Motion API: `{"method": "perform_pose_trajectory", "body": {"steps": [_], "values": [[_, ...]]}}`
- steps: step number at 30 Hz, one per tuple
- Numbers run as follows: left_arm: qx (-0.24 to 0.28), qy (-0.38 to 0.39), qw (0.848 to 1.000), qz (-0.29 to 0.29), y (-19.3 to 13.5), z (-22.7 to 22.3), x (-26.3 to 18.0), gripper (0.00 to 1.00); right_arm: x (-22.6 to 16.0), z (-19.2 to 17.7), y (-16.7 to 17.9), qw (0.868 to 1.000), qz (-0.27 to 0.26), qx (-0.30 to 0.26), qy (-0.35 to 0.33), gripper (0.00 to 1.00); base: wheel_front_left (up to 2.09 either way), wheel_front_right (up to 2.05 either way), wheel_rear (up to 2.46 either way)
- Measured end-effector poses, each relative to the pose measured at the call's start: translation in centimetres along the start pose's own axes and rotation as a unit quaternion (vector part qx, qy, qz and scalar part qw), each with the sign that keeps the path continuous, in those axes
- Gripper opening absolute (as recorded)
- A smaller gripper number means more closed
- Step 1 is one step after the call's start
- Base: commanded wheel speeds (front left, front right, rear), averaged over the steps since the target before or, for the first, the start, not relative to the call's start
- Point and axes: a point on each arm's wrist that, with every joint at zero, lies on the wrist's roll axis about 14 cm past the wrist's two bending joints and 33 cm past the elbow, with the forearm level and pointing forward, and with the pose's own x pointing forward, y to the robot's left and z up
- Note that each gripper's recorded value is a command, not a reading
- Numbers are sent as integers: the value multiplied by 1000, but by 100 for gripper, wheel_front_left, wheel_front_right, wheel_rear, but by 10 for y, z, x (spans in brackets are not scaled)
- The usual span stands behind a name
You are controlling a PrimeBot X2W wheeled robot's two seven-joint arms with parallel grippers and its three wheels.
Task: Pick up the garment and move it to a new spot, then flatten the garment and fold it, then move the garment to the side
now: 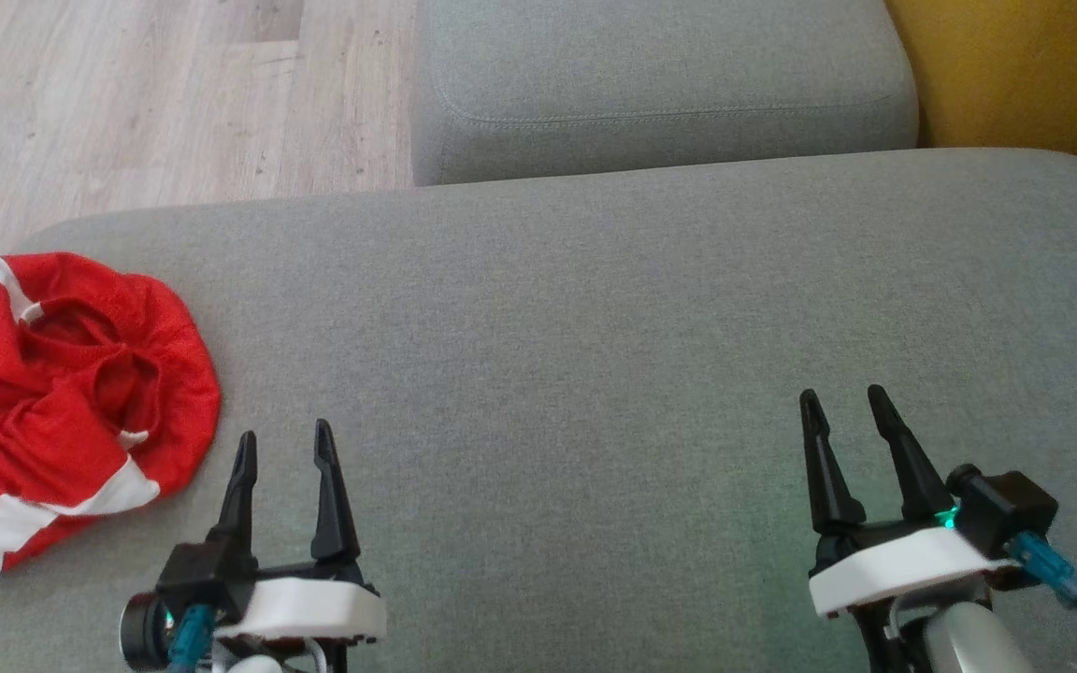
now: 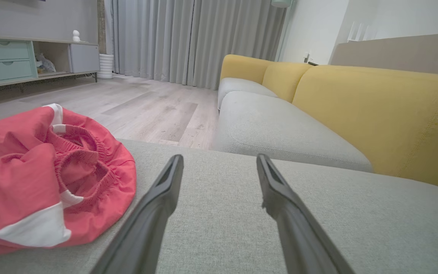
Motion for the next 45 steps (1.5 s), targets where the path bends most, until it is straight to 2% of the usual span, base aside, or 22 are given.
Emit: {"method": "perform_pose_trajectory", "body": {"steps": [20,35,45], "values": [[101,-18,995,-11,-7,-3,-4,100,-3,2,6,993,23,-116,-9,100,0,0,0],[101,-8,995,-7,-4,-9,-5,100,-2,-2,3,992,22,-127,-2,100,0,0,0],[100,-5,995,26,16,-9,-14,100,11,-8,18,991,49,-122,5,100,0,0,0]]}}
